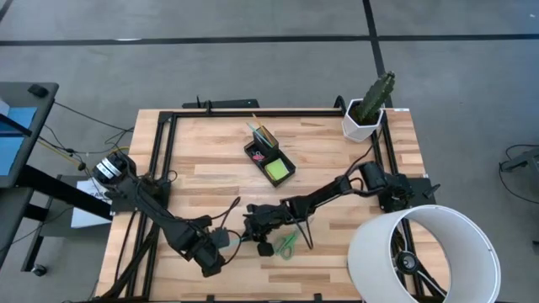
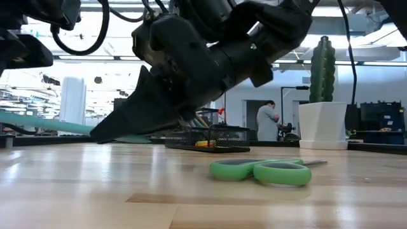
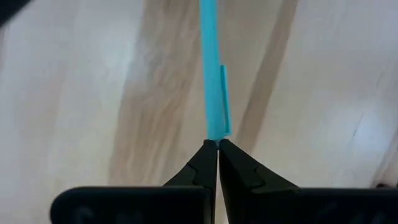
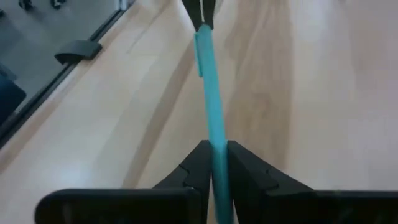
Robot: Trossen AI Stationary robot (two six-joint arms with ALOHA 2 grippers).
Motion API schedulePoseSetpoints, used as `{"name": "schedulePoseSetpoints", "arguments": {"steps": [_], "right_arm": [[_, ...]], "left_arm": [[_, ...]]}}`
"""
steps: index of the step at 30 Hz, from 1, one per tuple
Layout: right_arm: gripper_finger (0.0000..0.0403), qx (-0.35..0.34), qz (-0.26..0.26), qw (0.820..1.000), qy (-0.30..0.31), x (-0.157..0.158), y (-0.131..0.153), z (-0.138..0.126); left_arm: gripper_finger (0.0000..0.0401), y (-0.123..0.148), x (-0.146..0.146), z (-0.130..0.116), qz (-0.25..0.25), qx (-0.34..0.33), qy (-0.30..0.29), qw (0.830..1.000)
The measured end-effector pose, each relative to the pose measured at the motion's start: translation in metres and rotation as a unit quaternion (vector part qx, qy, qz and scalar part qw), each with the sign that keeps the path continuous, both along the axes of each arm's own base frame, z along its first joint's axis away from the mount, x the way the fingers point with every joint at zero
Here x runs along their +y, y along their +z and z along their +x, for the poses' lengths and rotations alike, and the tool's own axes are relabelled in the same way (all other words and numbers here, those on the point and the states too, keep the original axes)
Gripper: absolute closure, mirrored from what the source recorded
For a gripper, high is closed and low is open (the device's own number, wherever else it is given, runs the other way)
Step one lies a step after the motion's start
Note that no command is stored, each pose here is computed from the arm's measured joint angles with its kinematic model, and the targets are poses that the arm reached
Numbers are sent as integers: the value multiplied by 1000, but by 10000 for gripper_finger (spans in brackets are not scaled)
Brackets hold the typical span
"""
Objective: Pick and place office supplies into organizer
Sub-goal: Put the blue pen into the black desk organizer
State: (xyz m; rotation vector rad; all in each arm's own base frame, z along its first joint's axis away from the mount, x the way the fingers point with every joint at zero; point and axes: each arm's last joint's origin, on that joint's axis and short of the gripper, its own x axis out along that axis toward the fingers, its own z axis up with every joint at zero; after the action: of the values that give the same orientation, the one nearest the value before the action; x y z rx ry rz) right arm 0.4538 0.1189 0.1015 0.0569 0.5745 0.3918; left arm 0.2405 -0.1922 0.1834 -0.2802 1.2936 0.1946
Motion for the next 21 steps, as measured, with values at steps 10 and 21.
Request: {"name": "schedulePoseSetpoints", "arguments": {"steps": [10,21], "right_arm": [[381,0,1,1000,-2,-3,1,2],[380,-4,0,1000,-25,-16,3,6]], "left_arm": [[360,2,17,8,-15,29,-12,999],[292,5,41,11,-6,77,3,997]]}}
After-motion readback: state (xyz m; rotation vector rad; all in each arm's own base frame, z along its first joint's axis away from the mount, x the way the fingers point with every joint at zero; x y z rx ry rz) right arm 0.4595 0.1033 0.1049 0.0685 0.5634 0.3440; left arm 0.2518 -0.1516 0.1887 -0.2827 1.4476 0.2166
